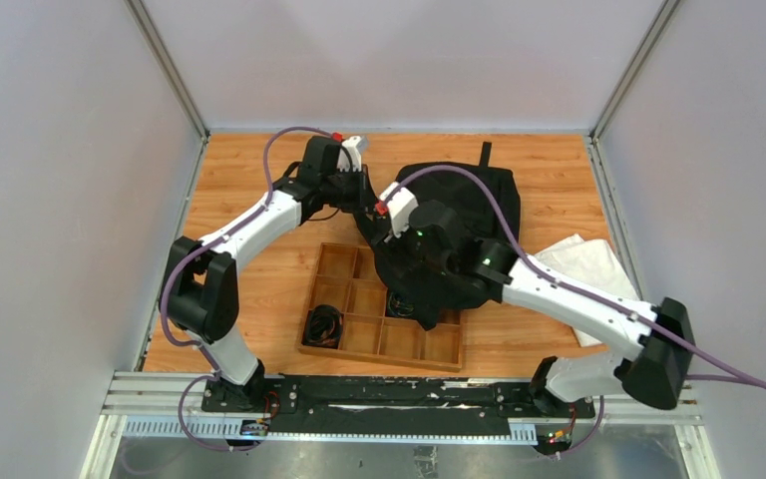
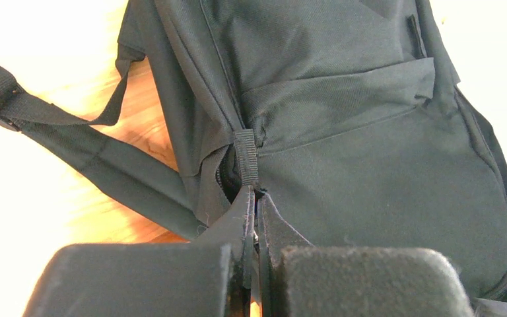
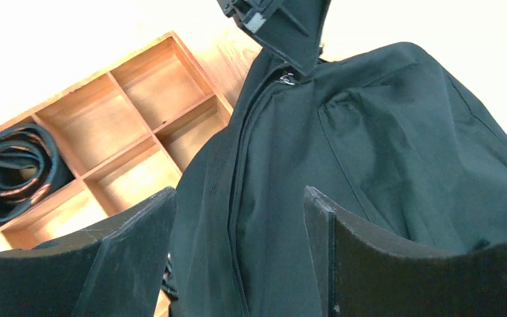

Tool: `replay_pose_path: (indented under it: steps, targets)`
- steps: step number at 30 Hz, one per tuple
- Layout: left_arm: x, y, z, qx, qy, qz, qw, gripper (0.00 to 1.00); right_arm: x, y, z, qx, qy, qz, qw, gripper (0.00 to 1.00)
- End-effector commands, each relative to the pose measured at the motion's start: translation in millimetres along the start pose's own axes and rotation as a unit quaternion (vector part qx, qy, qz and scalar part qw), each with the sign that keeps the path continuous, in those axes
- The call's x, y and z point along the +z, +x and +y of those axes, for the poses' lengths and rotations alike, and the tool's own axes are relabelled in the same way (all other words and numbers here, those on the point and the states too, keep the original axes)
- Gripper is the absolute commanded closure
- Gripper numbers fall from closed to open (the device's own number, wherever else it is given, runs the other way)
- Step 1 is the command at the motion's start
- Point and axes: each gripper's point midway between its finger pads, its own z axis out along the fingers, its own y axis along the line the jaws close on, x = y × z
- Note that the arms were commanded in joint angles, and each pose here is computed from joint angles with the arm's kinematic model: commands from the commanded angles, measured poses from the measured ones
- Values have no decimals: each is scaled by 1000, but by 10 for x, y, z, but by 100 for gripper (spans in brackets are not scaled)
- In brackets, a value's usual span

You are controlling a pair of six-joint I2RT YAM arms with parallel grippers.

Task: Pack the student bag
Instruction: Zip the student bag at the center of the board.

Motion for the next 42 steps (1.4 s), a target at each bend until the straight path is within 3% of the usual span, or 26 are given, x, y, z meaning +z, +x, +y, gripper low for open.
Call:
replay_pose_path:
  steps: [1,4,5,9,10,25,39,40,41,42]
  targets:
    - [-40,-103,-35,17,4,-1,1000,100,280,35,67,-33,-2,26,999,27]
    - [-45,-105,-29,17,4,-1,1000,100,353,54,149,-30,-19,28,999,36]
    - [-40,-105,-27,17,3,-1,1000,100,357,59,169,-29,-24,28,999,45]
    - [-22,-123,-23,15,3,-2,1000,100,310,188,179,-27,-27,38,999,96]
    - [-17,-128,-11,14,0,-2,1000,100,283,223,179,-25,-28,41,998,100]
    - [192,-302,21,-2,5,-10,1000,100,-125,760,233,-17,-59,80,995,100]
    - [172,-426,33,-4,-16,-25,1000,100,-191,701,190,-22,-55,78,995,100]
    - [158,-451,10,-2,-15,-21,1000,100,-206,674,185,-20,-54,78,995,98]
    - [151,-441,2,-1,-16,-13,1000,92,-227,638,174,-17,-52,76,996,81]
    - [133,-443,-3,0,-19,-8,1000,77,-252,581,152,-12,-47,70,996,56]
